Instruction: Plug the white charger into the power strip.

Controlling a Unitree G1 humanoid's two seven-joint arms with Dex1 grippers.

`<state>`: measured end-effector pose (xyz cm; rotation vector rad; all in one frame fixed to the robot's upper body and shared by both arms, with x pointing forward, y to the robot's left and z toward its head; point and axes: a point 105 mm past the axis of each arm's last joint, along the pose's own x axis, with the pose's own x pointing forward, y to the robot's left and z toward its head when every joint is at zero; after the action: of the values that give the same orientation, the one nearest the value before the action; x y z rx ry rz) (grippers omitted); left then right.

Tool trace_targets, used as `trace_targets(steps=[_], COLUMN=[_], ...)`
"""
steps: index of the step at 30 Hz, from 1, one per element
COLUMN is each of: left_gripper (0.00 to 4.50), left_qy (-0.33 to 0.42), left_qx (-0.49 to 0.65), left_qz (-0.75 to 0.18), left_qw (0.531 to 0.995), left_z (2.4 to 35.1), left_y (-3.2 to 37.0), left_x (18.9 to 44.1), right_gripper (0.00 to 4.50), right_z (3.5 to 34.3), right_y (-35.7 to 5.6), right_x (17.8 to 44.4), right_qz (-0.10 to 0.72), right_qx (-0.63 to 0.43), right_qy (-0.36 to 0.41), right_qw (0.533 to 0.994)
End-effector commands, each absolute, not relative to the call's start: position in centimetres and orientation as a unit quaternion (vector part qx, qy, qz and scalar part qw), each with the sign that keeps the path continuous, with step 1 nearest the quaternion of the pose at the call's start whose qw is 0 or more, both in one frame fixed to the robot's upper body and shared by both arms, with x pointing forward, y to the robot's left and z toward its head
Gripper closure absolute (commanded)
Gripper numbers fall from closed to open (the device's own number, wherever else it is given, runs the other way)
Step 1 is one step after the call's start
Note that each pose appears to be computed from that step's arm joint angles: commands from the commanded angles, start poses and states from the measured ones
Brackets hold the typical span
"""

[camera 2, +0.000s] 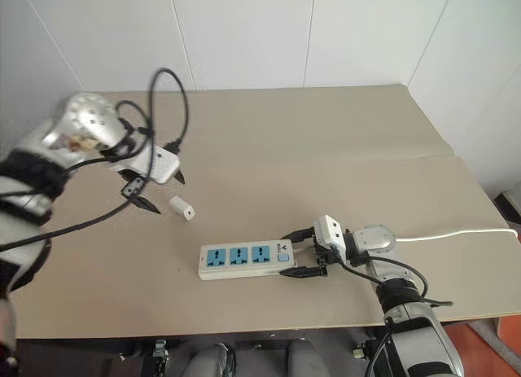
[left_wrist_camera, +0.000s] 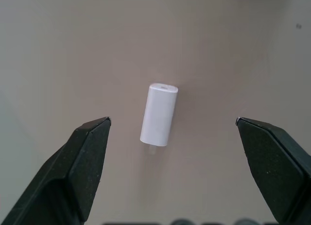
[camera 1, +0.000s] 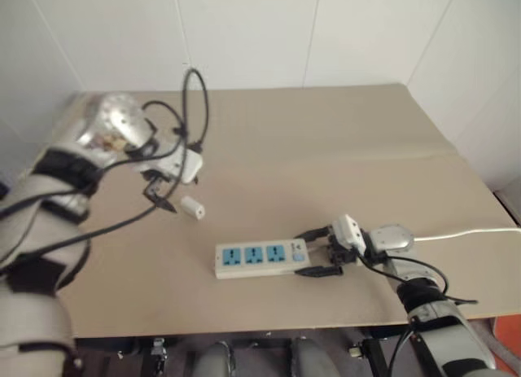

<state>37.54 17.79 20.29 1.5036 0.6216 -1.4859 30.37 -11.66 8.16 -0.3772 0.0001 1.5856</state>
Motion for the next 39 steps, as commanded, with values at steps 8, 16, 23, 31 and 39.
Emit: trace_targets(steps=[8, 16, 23, 31, 39], left_gripper=[0.0, 0.0, 0.0, 0.0, 0.0], left_qy=[0.276, 0.269, 0.261, 0.253, 0.254], left_qx=[0.665, 0.672, 0.698, 0.684, 0.679], left_qz=[-0.59, -0.588, -0.581, -0.607, -0.621], left_qw=[0.365, 0.362, 0.327, 0.316, 0.299], left_z=[18.7, 16.8, 15.8, 15.4, 15.0], left_y=[16.2, 15.3, 15.2, 14.0, 13.8], left_x=[38.9, 39.3, 39.4, 38.9, 38.4], right_gripper=[1.09, 1.09, 1.09, 1.09, 1.09], right_z=[7.3, 7.2, 7.2, 6.9, 6.9], right_y=[-11.6, -11.7, -11.9, -11.9, -12.1], right_x=[29.1, 28.7, 28.9, 29.0, 29.0], right_qz=[0.716, 0.709, 0.703, 0.698, 0.694], right_qx=[-0.17, -0.169, -0.172, -0.18, -0.18], right_qy=[0.032, 0.038, 0.043, 0.048, 0.049], right_qw=[0.676, 0.683, 0.688, 0.691, 0.696])
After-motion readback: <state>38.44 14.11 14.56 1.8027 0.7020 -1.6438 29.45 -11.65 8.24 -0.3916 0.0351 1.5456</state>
